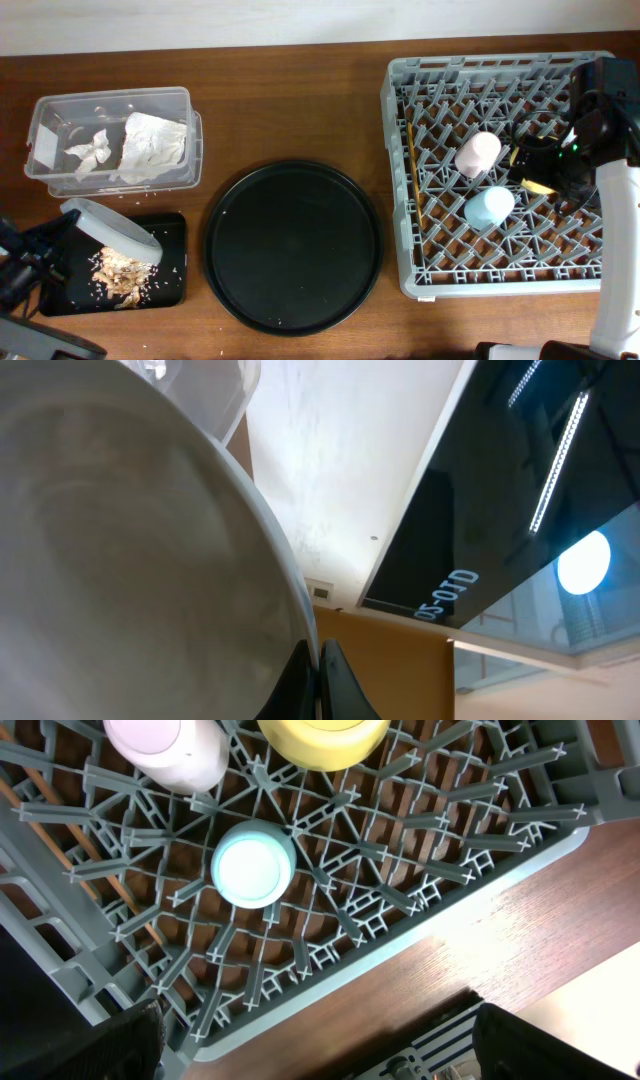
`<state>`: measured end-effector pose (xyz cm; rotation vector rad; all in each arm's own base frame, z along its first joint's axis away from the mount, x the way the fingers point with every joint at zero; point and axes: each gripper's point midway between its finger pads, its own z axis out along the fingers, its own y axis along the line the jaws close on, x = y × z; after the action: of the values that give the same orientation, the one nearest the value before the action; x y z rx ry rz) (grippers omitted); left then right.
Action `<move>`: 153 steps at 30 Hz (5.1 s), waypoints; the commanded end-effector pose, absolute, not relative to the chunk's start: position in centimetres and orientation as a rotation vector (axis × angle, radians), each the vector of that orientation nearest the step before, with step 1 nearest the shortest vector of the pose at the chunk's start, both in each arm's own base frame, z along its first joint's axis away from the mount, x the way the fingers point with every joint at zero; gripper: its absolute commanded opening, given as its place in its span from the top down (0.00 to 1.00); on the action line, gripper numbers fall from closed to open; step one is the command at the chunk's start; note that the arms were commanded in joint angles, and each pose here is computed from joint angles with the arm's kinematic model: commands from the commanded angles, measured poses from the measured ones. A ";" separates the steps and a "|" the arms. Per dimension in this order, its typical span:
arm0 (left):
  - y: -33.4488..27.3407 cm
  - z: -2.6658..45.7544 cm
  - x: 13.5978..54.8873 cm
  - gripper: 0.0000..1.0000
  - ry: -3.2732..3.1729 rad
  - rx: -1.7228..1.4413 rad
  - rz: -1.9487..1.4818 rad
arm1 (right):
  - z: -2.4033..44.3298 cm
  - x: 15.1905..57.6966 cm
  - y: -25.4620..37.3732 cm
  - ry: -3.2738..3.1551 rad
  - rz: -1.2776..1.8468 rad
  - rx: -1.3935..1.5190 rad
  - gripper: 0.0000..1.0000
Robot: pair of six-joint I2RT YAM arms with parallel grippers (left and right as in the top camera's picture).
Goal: Sort waste into correct bins and load items into the dishwasher rack
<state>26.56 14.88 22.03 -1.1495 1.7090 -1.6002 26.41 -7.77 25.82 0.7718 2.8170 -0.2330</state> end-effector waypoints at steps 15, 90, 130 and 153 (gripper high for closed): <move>-0.7 26.6 24.6 0.99 2.263 -0.544 -1.397 | 25.7 26.3 -8.2 2.812 -0.257 0.802 0.01; 5.4 24.7 22.2 0.01 2.548 -1.099 0.013 | 6.6 27.2 23.3 3.041 0.126 -0.127 0.31; 5.4 24.7 22.2 0.01 2.548 -1.099 0.013 | 25.7 40.2 -0.8 2.380 -0.544 0.645 0.96; 5.4 24.7 22.2 0.01 2.548 -1.099 0.013 | 23.3 41.2 5.4 2.421 -0.605 0.435 0.36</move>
<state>22.14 5.41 24.30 -1.1044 2.5636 0.0261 42.00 4.70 21.05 0.4272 2.4396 -0.6732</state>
